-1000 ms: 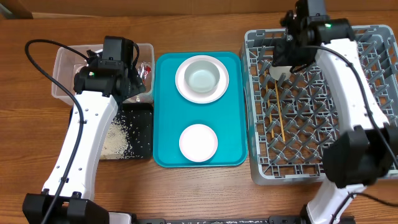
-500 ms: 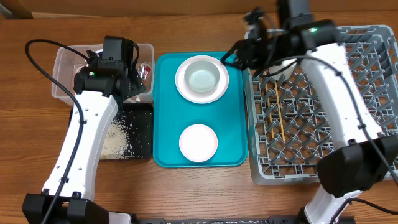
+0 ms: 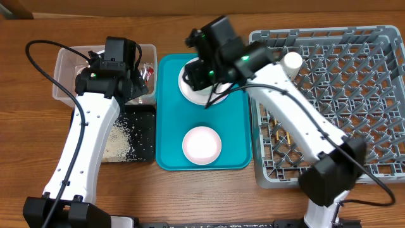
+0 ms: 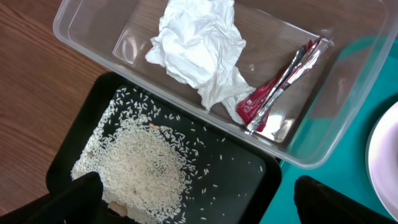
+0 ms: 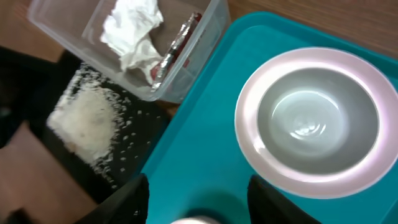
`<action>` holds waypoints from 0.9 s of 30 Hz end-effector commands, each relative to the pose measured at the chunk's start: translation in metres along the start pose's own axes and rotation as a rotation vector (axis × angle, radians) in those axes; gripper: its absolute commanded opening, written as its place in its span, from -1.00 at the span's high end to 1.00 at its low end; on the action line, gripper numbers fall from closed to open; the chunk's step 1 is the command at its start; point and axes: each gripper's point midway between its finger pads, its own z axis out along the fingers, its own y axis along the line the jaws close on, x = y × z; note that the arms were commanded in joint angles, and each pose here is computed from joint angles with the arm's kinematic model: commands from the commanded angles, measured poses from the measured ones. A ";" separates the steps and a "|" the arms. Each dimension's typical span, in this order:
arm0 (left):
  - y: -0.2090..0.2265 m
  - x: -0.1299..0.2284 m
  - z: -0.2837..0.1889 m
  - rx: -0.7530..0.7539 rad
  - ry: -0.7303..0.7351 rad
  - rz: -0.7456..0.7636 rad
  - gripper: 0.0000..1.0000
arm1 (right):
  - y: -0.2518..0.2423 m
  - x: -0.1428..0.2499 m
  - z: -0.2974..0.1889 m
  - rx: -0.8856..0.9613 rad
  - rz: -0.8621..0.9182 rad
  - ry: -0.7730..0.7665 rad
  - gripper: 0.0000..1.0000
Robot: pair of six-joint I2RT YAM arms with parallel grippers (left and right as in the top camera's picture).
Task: Sort waste into correct bins and load items into the dishwasher
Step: 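Lower the right gripper into the pink bowl and grasp its rim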
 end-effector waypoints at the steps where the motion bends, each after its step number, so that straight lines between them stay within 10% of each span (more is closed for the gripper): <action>1: -0.002 -0.004 -0.005 0.008 -0.015 0.010 -1.00 | -0.017 -0.001 0.023 0.115 0.005 -0.001 -0.08; 27: -0.002 -0.004 -0.005 0.008 -0.015 0.010 -1.00 | -0.068 0.025 0.143 0.222 0.013 0.068 0.12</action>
